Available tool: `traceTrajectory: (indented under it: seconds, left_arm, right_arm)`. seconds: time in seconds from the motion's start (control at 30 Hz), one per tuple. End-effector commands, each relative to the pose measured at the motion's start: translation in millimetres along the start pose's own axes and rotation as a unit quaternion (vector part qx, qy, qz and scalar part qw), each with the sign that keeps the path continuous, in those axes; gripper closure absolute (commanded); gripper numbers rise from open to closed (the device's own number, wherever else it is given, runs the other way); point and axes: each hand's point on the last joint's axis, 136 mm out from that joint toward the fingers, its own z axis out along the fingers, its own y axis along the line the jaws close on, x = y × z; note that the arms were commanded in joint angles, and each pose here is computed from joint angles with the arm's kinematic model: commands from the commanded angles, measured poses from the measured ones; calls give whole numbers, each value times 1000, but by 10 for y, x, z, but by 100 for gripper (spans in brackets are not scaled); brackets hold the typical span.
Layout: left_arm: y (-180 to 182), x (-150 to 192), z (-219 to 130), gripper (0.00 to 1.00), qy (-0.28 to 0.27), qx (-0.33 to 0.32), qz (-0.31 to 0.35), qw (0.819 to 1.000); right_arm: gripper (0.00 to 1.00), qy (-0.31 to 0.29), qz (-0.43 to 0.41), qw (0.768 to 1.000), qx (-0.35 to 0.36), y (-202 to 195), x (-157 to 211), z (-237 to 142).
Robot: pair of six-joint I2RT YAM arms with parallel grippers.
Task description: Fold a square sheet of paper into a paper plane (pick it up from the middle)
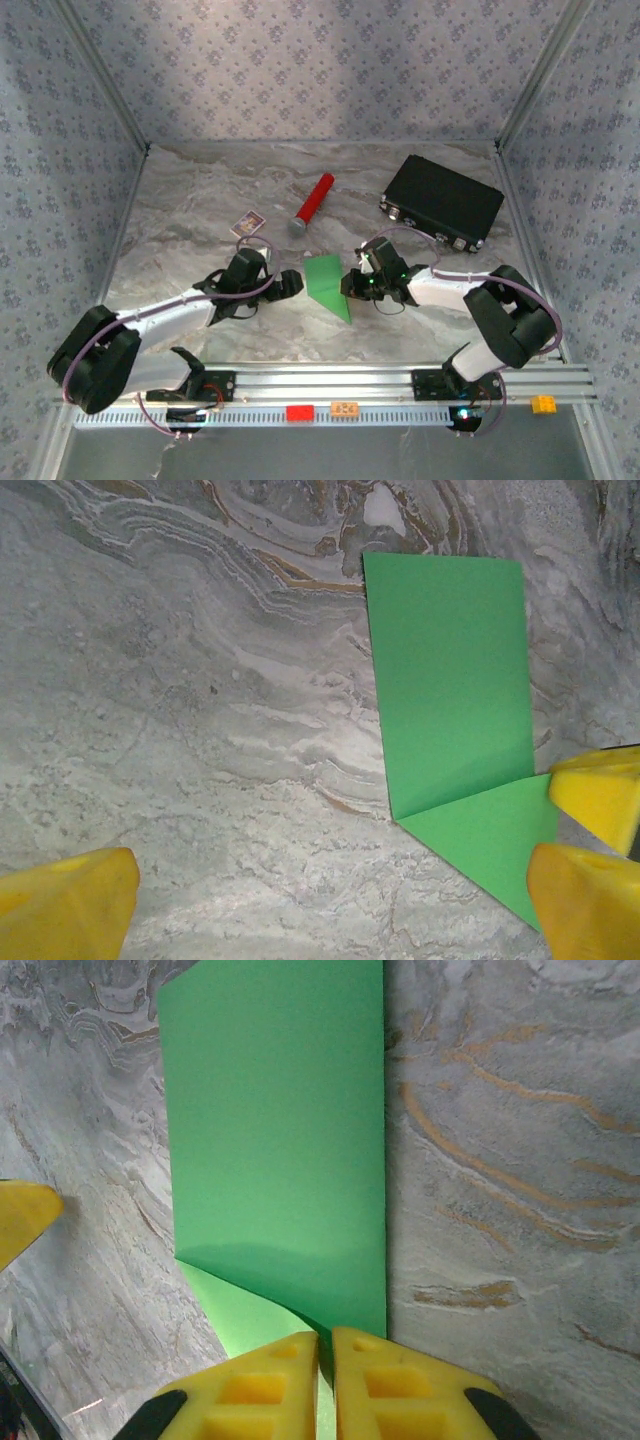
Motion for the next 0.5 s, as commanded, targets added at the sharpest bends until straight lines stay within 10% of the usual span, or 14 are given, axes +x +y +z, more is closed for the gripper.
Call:
traceTrajectory:
  seconds: [0.0,0.47]
  left_arm:
    - [-151,-97,-1,3,-1,21,2,1000]
    - [-522,-204,148,4,38,88,-10,995]
  right_arm:
    - [91,-6,-9,1000,-10,59,-51,-49]
    - [92,-27,-8,998,-52,135,-73,-237]
